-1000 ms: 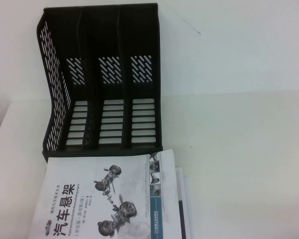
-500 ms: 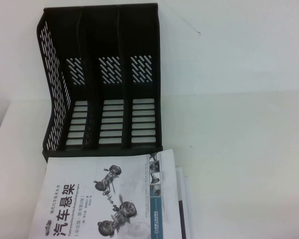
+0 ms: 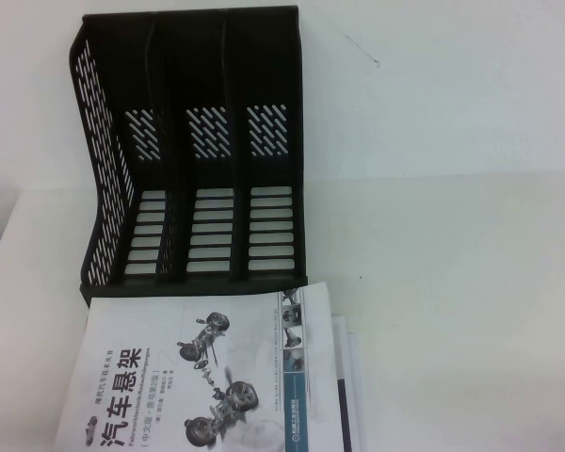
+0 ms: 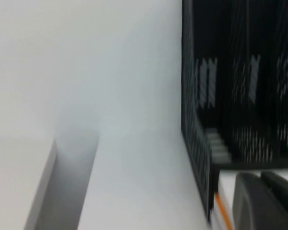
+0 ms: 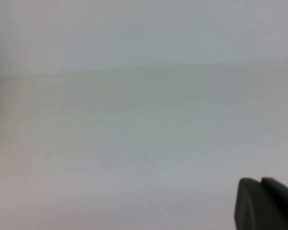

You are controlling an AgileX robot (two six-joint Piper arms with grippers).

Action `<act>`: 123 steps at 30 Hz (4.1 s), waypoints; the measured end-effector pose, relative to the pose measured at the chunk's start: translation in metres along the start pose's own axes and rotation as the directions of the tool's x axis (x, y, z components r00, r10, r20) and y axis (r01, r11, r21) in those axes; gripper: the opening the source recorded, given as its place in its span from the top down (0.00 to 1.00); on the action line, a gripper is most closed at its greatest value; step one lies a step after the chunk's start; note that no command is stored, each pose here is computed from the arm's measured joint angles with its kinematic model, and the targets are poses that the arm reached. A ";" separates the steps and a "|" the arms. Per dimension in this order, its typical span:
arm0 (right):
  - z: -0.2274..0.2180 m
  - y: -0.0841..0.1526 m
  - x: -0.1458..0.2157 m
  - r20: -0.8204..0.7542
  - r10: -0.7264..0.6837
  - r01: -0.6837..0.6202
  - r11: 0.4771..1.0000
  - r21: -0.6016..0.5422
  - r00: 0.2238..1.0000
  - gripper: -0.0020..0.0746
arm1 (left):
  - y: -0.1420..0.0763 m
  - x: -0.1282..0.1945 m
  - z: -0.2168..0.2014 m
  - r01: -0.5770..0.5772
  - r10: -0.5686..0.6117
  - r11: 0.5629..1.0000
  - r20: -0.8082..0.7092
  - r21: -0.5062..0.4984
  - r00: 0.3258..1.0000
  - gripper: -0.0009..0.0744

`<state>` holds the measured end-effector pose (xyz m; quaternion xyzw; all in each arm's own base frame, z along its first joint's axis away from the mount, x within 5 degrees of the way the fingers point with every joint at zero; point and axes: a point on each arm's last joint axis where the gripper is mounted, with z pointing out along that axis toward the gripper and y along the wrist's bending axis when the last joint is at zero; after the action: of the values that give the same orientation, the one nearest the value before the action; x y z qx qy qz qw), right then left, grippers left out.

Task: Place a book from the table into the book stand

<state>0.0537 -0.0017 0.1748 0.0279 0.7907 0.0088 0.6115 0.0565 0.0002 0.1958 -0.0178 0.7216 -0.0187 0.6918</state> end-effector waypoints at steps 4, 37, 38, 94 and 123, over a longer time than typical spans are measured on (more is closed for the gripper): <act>-0.001 0.001 -0.013 0.147 0.001 0.001 1.000 -0.015 0.989 0.98 | -0.002 -0.018 -0.002 -0.006 0.001 1.000 0.199 0.026 0.980 0.99; -0.021 0.001 -0.060 0.597 0.261 -0.199 0.965 -0.170 0.758 0.98 | -0.003 -0.085 -0.024 0.134 -0.157 0.988 0.465 0.082 0.871 0.99; -0.020 0.002 -0.060 0.537 0.259 -0.204 0.966 -0.160 0.803 0.98 | -0.004 -0.091 -0.026 0.129 -0.151 0.989 0.437 0.079 0.887 0.99; 0.184 0.202 -0.050 -0.791 -0.252 -0.376 0.773 -0.511 0.557 0.97 | -0.015 -0.100 0.081 0.157 -0.169 0.984 -0.736 -0.086 0.656 0.99; 0.196 0.228 -0.032 -0.804 -0.284 -0.372 0.772 -0.515 0.523 0.97 | -0.024 -0.069 0.104 0.353 -0.349 0.921 -0.754 -0.166 0.556 0.99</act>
<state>0.2586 0.2202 0.1671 -0.1661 0.9310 0.3036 0.1158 0.1631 -0.0204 0.2611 -0.1496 0.9284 -0.1633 0.2983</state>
